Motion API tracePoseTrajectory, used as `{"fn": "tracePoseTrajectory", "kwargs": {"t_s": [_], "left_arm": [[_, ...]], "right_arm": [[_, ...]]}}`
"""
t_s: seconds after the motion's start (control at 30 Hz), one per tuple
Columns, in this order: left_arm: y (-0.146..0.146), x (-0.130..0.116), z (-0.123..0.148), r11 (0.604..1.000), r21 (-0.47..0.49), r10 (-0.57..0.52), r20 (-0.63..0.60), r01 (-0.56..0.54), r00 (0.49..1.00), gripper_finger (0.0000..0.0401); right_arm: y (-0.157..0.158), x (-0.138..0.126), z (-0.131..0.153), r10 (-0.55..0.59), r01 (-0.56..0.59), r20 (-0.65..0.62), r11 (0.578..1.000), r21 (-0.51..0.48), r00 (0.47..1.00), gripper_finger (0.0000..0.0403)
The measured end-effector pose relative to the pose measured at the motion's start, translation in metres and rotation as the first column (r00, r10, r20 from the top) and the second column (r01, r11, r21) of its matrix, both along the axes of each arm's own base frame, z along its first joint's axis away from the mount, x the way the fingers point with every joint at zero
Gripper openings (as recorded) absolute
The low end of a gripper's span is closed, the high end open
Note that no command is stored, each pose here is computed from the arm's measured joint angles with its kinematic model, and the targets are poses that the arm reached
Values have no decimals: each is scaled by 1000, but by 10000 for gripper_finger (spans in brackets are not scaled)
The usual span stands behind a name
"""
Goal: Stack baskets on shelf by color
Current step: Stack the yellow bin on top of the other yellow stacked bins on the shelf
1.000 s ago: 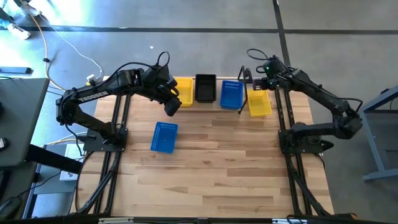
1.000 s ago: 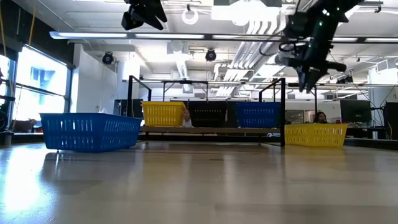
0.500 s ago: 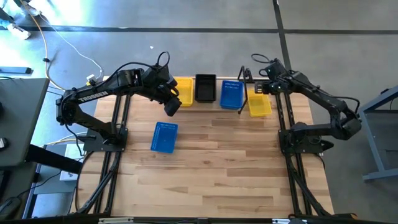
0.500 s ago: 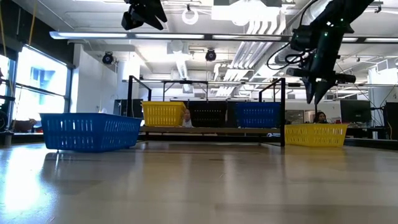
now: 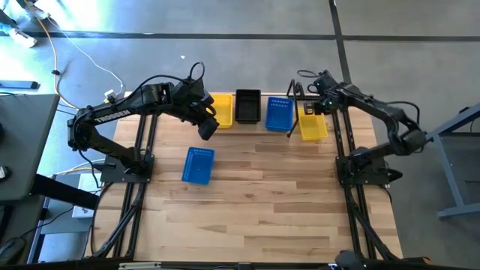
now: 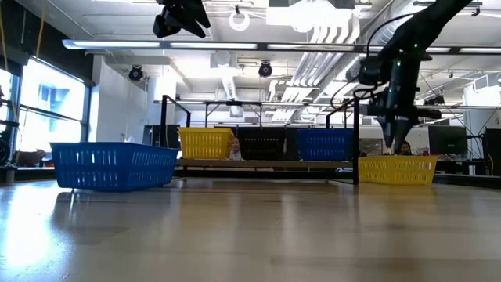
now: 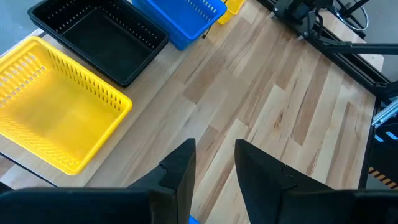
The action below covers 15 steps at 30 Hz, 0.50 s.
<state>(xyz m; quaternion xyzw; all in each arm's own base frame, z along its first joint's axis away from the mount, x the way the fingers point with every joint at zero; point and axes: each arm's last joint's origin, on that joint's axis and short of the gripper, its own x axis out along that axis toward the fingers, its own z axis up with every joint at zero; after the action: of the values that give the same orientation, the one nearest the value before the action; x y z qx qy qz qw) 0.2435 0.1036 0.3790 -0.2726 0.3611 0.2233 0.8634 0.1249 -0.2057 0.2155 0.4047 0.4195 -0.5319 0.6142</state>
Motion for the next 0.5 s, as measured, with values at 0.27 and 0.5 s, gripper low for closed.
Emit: {"fn": "tracePoseTrajectory", "kwargs": {"t_s": [0.27,0.5], "left_arm": [[0,0,0,1000,0,0,0,0,1000,102],[0,0,0,1000,5,-6,-1,6,1000,102]], "right_arm": [[-9,2,-7,-50,51,-41,999,2,998,85],[-10,6,-13,-87,86,-85,996,-16,993,85]]}}
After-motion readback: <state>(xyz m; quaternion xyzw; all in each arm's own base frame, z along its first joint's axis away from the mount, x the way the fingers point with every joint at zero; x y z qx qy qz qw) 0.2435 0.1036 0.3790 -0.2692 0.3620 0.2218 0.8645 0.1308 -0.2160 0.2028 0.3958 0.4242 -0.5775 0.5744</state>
